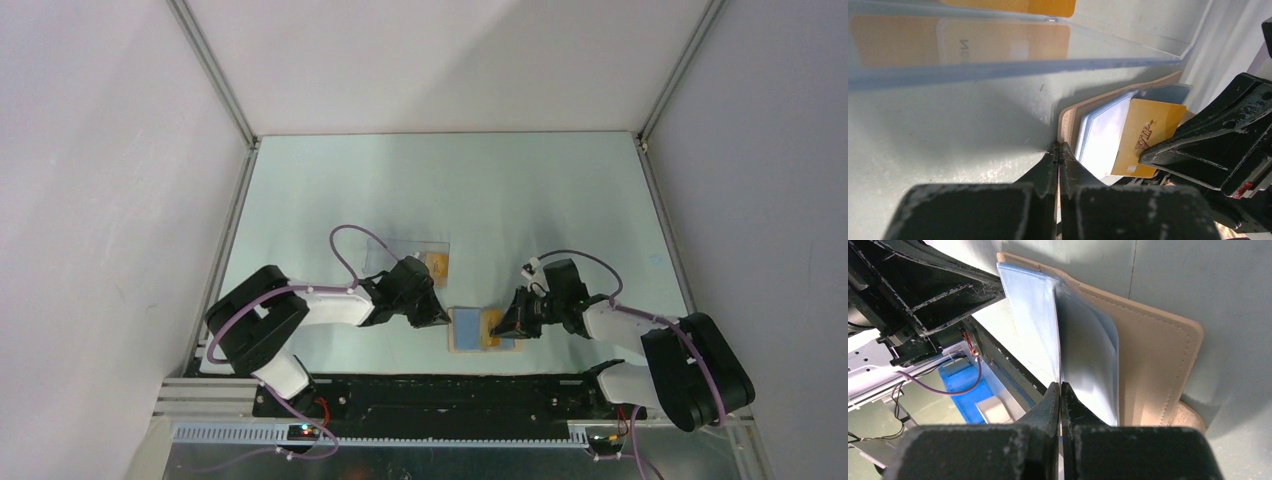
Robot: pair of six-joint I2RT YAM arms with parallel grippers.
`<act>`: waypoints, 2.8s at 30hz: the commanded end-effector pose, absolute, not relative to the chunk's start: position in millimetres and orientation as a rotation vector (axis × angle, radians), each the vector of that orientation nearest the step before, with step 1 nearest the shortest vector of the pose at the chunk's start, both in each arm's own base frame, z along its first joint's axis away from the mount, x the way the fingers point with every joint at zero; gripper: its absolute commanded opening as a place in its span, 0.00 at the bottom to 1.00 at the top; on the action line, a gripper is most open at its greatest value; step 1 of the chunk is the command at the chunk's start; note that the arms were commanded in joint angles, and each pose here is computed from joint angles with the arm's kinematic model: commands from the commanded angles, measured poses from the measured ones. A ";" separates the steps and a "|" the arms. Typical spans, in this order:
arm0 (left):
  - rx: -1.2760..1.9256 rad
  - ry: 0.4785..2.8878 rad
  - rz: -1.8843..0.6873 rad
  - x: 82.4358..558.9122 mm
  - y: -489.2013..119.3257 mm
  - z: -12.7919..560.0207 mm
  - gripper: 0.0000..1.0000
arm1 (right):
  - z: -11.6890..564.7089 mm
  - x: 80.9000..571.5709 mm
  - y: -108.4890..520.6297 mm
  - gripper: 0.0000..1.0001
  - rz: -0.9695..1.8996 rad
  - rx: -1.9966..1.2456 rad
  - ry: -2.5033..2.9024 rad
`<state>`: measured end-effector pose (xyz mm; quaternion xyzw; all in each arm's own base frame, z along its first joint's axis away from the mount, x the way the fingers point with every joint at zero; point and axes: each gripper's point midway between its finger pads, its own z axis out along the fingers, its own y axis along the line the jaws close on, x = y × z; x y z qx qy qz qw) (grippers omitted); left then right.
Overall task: Put the credit cards into the card holder
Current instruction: Insert the credit card into the card holder.
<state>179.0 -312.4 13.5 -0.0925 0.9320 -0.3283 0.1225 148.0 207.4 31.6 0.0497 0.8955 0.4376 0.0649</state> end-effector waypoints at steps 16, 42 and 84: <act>-0.241 2.775 -0.846 173.8 -304.8 -2.3 0.00 | 28.8 133.2 226.6 0.00 1.412 0.050 2.729; -0.357 2.753 -0.882 157.0 -300.3 12.9 0.00 | 12.5 155.5 249.9 0.00 1.367 0.187 2.796; -0.311 2.776 -0.919 152.3 -317.8 12.3 0.00 | 31.4 144.9 278.0 0.56 1.037 -0.197 2.968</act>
